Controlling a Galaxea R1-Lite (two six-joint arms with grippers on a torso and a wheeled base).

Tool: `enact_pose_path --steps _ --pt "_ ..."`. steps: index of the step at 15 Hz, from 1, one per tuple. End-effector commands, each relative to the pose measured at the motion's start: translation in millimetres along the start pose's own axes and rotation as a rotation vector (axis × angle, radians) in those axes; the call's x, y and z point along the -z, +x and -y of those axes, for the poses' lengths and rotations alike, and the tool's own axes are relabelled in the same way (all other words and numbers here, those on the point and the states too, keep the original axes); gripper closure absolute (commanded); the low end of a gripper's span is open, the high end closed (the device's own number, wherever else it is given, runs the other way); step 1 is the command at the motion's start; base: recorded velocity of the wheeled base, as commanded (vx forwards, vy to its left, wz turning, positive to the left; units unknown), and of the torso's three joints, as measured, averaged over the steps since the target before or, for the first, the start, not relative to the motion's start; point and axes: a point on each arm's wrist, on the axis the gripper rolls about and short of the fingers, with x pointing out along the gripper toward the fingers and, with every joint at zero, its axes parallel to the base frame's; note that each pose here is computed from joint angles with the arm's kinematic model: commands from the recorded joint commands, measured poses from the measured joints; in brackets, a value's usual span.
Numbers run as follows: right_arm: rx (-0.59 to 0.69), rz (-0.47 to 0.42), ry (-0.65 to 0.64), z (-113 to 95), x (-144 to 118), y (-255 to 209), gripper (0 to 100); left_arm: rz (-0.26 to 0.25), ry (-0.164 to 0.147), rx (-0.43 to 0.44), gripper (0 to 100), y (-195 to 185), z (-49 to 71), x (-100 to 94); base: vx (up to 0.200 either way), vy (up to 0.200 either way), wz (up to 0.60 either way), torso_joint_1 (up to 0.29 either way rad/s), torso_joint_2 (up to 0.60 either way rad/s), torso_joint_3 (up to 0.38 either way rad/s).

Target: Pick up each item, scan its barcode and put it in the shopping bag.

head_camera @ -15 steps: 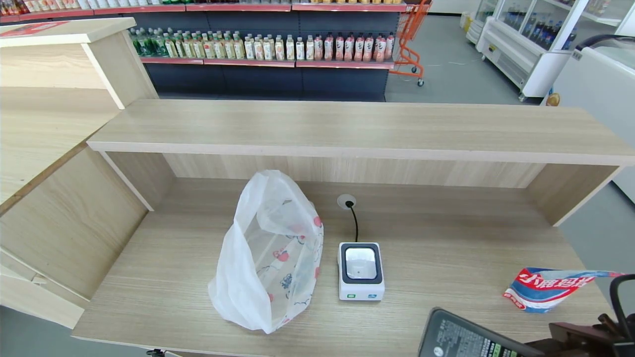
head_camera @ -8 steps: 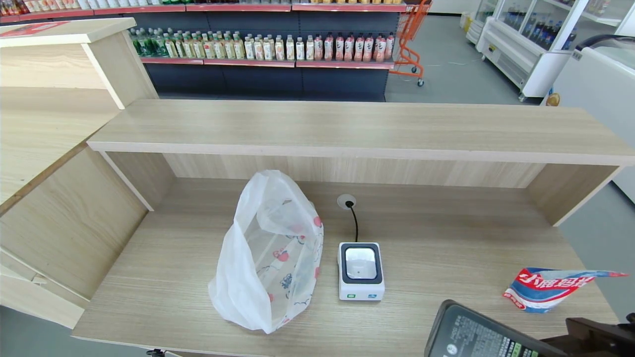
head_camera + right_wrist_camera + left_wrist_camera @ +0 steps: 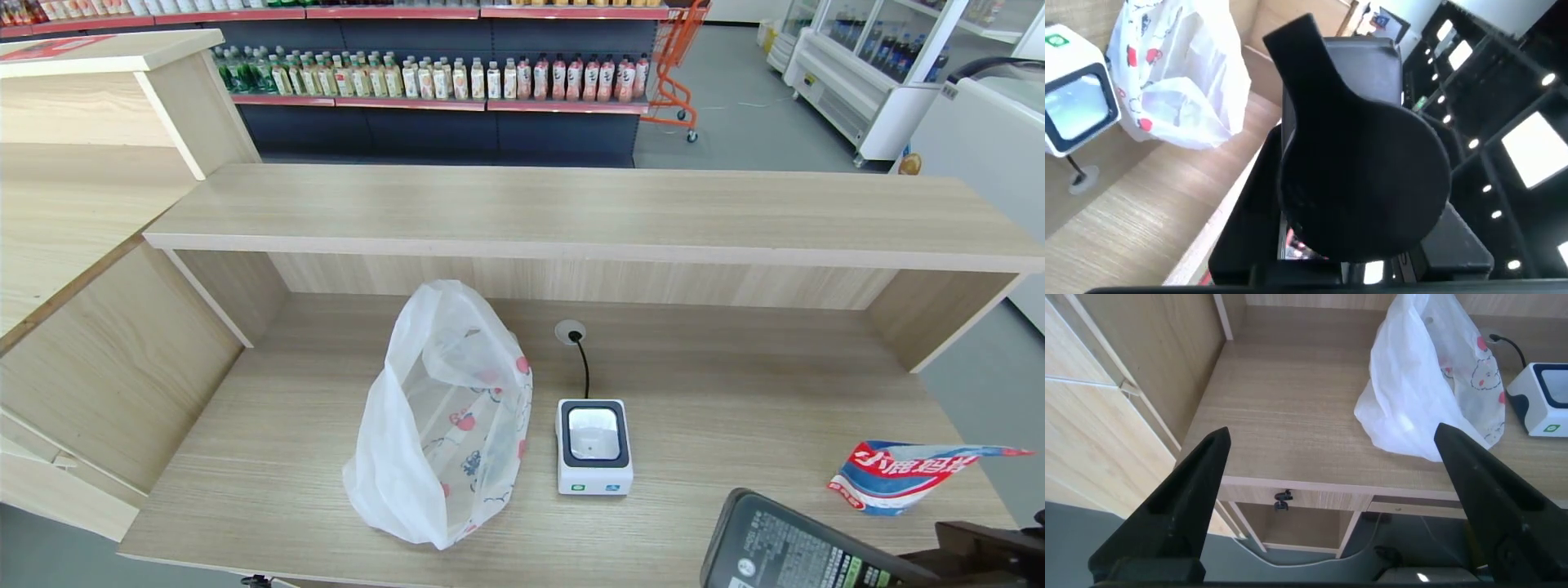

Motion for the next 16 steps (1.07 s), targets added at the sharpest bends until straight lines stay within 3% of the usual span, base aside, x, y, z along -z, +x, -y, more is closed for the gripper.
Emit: enact_pose_path --steps 1,2,3,4,5,6,10,13,16 --pt "0.009 -0.09 0.205 16.7 19.9 -9.4 100 0.0 0.0 0.0 0 0.0 0.0 0.0 0.0 0.0 0.0 0.0 0.0 0.0" --pt "-0.038 -0.221 0.42 25.4 25.3 -22.3 100 0.0 0.0 0.0 0 0.0 0.0 0.0 0.0 0.0 0.0 0.0 0.0 0.0" --pt "-0.067 -0.285 0.53 26.3 24.7 -26.3 100 0.0 0.0 0.0 0 0.0 0.0 0.0 0.0 0.0 0.0 0.0 0.0 0.0" --pt "-0.072 -0.435 0.851 30.6 18.1 -33.3 100 0.0 0.0 0.0 0 0.0 0.0 0.0 0.0 0.0 0.0 0.0 0.0 0.0" --pt "-0.058 -0.468 0.946 32.0 16.7 -35.0 100 0.0 0.0 0.0 0 0.0 0.0 0.0 0.0 0.0 0.0 0.0 0.0 0.0" --pt "-0.018 -0.496 1.239 27.0 14.7 -33.6 100 0.0 0.0 0.0 0 0.0 0.0 0.0 0.0 0.0 0.0 0.0 0.0 0.0" --pt "0.071 -0.676 1.915 -9.4 42.4 -32.6 100 0.0 0.0 0.0 0 0.0 0.0 0.0 0.0 0.0 0.0 0.0 0.0 0.0" --pt "0.193 -0.713 2.37 -47.1 61.8 -18.2 100 0.0 0.0 0.0 0 0.0 0.0 0.0 0.0 0.0 0.0 0.0 0.0 0.0" --pt "0.305 -0.57 2.734 -66.8 75.1 18.9 100 0.0 0.0 0.0 0 0.0 0.0 0.0 0.0 0.0 0.0 0.0 0.0 0.0"
